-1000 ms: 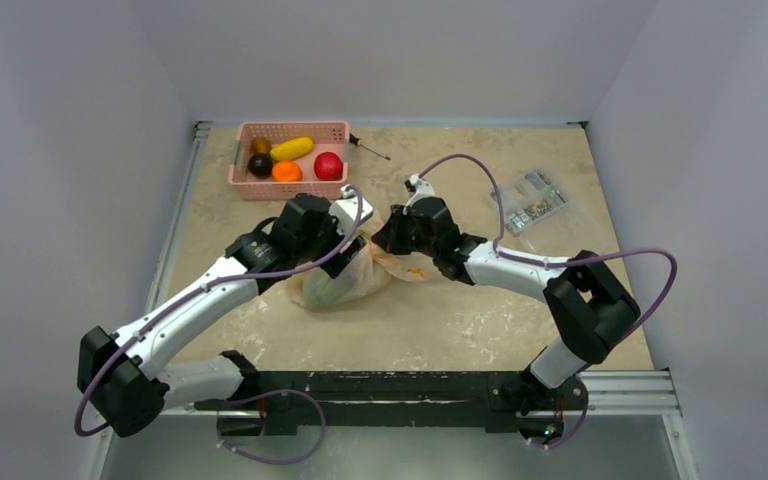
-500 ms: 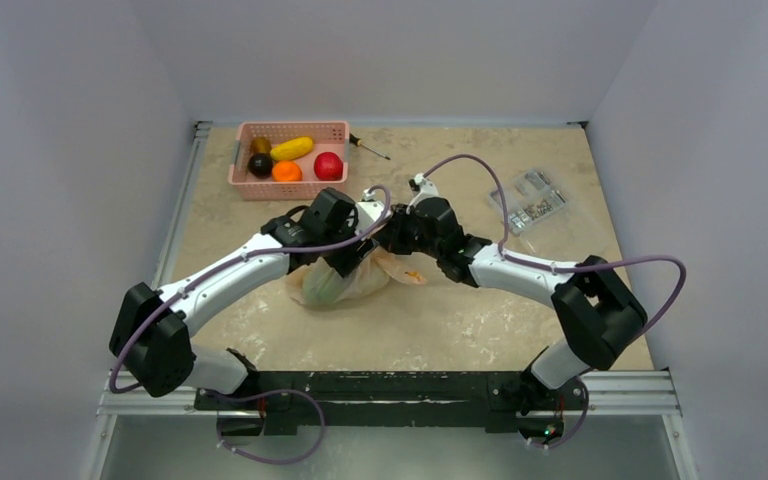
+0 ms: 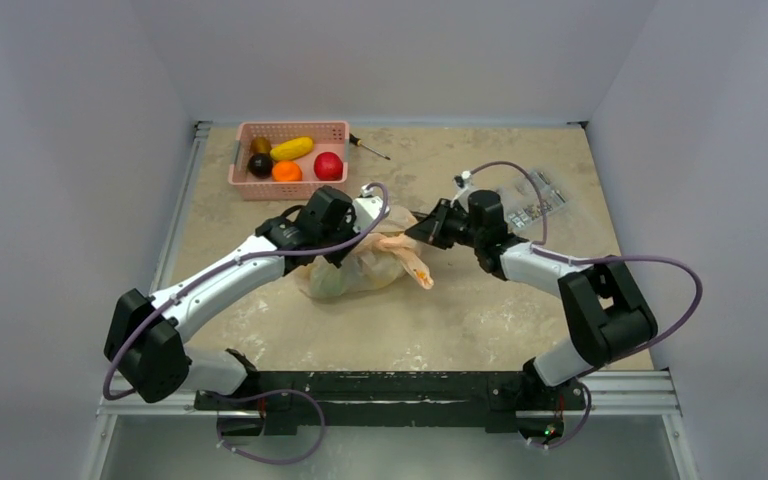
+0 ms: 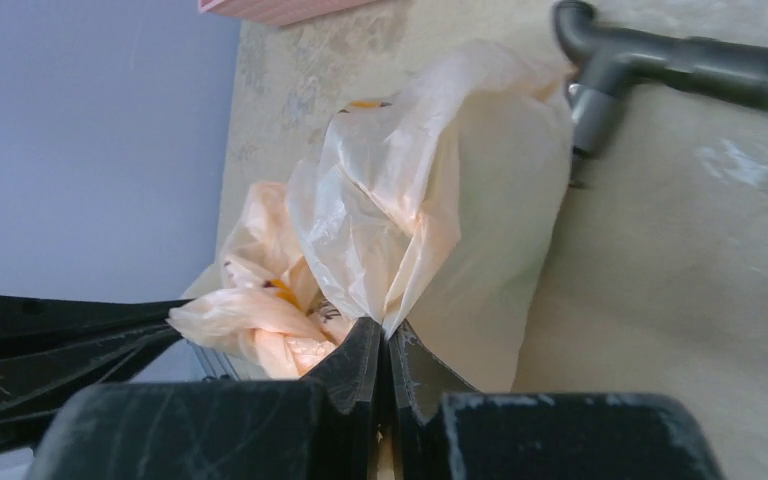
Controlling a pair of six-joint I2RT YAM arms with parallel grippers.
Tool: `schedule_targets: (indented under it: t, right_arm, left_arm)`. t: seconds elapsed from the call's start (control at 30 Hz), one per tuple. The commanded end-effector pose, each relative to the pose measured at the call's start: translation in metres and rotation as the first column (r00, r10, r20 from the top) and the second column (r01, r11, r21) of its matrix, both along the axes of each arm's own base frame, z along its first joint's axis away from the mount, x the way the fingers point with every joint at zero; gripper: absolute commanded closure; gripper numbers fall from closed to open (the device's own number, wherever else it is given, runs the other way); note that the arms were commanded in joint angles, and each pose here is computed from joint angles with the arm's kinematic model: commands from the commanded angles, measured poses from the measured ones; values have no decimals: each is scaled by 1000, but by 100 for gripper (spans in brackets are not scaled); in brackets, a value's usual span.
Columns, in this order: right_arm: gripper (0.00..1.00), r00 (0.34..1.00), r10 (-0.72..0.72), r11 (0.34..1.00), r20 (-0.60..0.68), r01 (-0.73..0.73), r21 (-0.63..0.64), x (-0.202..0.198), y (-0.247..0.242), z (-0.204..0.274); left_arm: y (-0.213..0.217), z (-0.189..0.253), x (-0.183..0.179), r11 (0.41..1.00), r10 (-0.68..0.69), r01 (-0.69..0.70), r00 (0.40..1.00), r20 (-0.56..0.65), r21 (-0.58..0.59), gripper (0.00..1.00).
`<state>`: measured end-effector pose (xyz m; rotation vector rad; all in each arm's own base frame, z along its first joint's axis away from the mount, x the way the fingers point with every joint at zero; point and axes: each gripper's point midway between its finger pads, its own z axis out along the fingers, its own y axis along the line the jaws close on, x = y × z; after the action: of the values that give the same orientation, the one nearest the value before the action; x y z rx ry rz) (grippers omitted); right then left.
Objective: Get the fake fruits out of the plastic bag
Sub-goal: Untie the plastic bag at the center of the board.
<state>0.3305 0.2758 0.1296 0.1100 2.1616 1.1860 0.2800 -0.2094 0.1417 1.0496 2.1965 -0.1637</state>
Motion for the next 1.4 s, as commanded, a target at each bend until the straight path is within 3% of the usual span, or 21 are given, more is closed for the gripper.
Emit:
schedule_targets:
  t: [0.0, 0.17, 0.33, 0.53, 0.67, 0.8, 0.9, 1.1, 1.37]
  right_arm:
    - [100, 995, 98, 993, -17, -97, 72, -3, -23, 0]
    - [99, 993, 116, 993, 22, -115, -35, -4, -33, -5]
    - [69, 995, 27, 971, 95, -4, -238, 13, -61, 4]
    - [50, 980, -35, 933, 197, 103, -345, 13, -84, 26]
    - [37, 969, -69, 937, 238, 145, -319, 4, -78, 46]
    - [33, 980, -35, 975, 194, 76, -210, -16, -39, 58]
    - [31, 975, 10, 978, 223, 37, -204, -25, -9, 70]
    - [26, 918, 84, 942, 387, 54, -331, -15, -4, 71]
    - [26, 879, 110, 896, 464, 115, -429, -15, 2, 52]
  left_arm:
    - [9, 23, 6, 1000, 11, -10, 997, 75, -19, 100]
    - [6, 25, 3, 999, -4, 7, 998, 68, -40, 100]
    - [8, 27, 5, 999, 11, -8, 997, 79, -39, 100]
    - [7, 27, 5, 999, 7, -5, 997, 70, -40, 100]
    - [7, 27, 5, 999, 10, -6, 997, 73, -46, 100]
    - [6, 27, 4, 999, 7, -4, 997, 71, -49, 100]
    - [5, 27, 4, 999, 6, -3, 998, 69, -51, 100]
    - [6, 28, 4, 999, 10, -6, 997, 75, -54, 100]
    - [3, 31, 4, 998, 3, 1, 997, 71, -66, 100]
